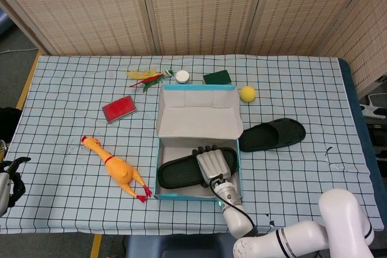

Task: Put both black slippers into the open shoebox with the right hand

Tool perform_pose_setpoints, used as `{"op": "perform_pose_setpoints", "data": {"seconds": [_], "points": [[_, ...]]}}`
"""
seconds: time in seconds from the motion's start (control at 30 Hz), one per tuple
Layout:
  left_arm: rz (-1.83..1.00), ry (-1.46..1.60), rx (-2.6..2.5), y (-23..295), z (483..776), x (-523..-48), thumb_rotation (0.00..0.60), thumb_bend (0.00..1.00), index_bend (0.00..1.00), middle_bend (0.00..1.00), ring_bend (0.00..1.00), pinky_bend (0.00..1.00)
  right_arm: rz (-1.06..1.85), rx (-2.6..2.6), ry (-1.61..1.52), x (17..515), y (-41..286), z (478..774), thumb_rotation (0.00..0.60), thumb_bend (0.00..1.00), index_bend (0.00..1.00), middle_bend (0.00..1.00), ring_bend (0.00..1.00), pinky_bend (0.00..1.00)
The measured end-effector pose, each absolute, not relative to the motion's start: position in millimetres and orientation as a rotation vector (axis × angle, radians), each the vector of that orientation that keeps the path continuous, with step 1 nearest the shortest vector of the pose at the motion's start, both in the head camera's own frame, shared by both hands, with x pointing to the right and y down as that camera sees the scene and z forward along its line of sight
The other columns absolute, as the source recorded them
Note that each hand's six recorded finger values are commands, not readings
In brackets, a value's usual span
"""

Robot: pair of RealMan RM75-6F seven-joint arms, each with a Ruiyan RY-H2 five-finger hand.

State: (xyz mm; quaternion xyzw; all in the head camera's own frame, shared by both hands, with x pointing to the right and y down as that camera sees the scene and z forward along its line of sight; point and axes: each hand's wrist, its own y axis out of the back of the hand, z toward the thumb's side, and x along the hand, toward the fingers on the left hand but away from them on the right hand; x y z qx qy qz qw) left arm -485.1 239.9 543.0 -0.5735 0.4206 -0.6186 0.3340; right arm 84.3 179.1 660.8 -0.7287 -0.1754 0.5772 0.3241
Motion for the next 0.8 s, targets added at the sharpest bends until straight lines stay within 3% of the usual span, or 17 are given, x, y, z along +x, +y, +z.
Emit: {"op": "perform_pose_setpoints", "data": {"seconds": [0.17,0.27,0.37,0.47,0.8], "points": [[-1.62,1.095,-1.498,239.7,544.0,-485.7,0.6,0.41,0.27,0.25,0.28,0.43,1.538,-1.906,-0.467,89.8,178.5,675.7,0.6,0.02,0.46,0.46,0.3,0.25],[-1.621,1.094,-1.5,239.4,544.5,-485.6,0.6,0.41,0.27,0.25,0.28,0.43,1.539,-1.928,-0.451,90.6,181.8,681.1,0.6,0.02,0.31,0.41,0.22,0.23],[-1.623,1.092,-1.501,239.8,544.8,-485.5,0.6,0.41,0.27,0.25,0.28,0.43,1.528,-1.971,-0.427,91.0,185.0,682.3,0.6,0.02,0.11,0.19,0.04,0.15],[-1.626,1.091,-1.501,239.6,545.3,-485.7,0.6,0.41,0.27,0.25,0.28,0.43,1.499,-2.017,-0.407,92.7,186.5,678.1,0.6,0.02,0.01,0.03,0.0,0.08],[-1.627,1.093,-1.502,239.6,545.2,-485.7,0.6,0.41,0.28,0.25,0.28,0.43,1.42,-2.048,-0.375,110.1,184.3,654.1,0.6,0.02,0.0,0.0,0.0,0.04]]}}
